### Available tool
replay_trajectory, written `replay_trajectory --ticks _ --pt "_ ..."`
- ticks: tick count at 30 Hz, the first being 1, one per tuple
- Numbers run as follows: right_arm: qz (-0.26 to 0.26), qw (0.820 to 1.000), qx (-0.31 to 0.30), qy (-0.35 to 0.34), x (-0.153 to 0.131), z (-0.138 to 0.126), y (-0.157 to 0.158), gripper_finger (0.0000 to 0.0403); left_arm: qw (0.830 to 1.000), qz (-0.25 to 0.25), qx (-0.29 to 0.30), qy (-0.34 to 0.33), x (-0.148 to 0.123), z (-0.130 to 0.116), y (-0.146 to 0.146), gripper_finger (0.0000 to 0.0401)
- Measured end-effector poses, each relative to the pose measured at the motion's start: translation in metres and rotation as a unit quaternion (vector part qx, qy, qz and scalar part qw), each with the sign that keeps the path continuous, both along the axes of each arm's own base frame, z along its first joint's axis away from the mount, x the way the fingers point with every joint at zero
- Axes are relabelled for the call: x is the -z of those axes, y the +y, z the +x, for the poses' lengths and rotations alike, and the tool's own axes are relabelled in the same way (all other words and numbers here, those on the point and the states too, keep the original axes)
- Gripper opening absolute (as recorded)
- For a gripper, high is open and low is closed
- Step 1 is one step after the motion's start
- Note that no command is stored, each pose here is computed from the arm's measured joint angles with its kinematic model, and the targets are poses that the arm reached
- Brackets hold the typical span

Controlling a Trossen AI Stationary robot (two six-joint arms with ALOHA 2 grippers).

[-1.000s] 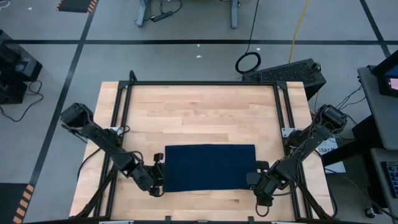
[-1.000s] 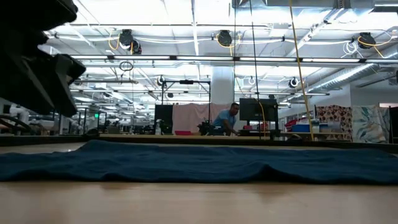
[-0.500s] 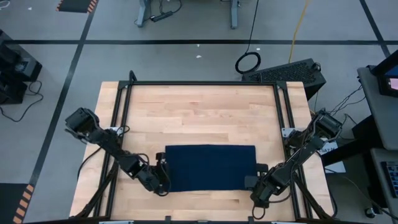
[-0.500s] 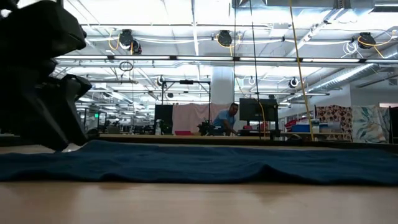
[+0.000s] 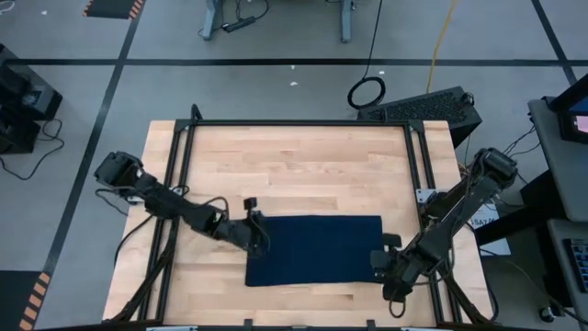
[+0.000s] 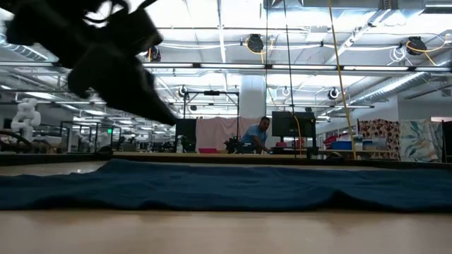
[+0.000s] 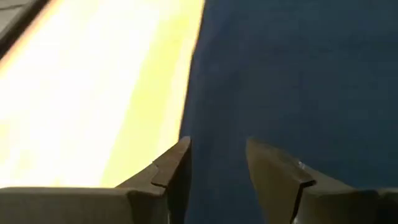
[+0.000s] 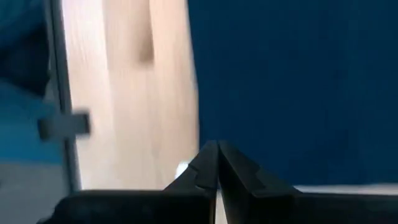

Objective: Roll towel into tight, uniform cylinder
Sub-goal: Roll the blue cloth napkin

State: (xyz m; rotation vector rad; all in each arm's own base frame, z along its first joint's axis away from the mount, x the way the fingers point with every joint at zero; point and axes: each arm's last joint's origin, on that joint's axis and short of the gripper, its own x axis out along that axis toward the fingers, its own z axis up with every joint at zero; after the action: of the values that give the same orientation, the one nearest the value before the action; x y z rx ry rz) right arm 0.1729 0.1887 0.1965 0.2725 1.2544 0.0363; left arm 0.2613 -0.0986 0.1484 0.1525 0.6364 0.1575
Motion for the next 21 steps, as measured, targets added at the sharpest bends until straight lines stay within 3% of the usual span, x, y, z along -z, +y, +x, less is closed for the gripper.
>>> replay_trajectory --ticks 2,5,10,16,19,21 --pt "-0.056 0.996 -0.006 -0.065 -0.007 0.001 -0.006 0.0004 0.999 -0.016 0.019 -0.023 -0.002 0.009 0.005 0.0157" --pt "-0.168 0.967 -0.012 -0.189 -0.011 0.010 -0.010 0.0004 0.998 -0.026 0.041 -0.038 0.001 0.018 0.010 0.0156" --pt "-0.231 0.927 -0.037 -0.294 0.000 0.040 -0.028 0.0004 0.998 -0.029 0.032 -0.052 0.013 0.028 0.014 0.0128" --pt "-0.221 0.899 -0.034 -0.376 0.040 0.057 -0.085 0.0004 0.992 -0.029 0.042 -0.119 0.017 0.042 0.017 0.0046" --pt "-0.195 0.893 0.001 -0.406 0.056 0.053 -0.118 0.0004 0.992 -0.033 0.043 -0.118 0.025 0.046 0.023 0.0010" --pt "-0.177 0.895 0.015 -0.410 0.068 0.046 -0.134 0.0004 0.993 -0.045 0.027 -0.102 0.035 0.047 0.027 0.0006"
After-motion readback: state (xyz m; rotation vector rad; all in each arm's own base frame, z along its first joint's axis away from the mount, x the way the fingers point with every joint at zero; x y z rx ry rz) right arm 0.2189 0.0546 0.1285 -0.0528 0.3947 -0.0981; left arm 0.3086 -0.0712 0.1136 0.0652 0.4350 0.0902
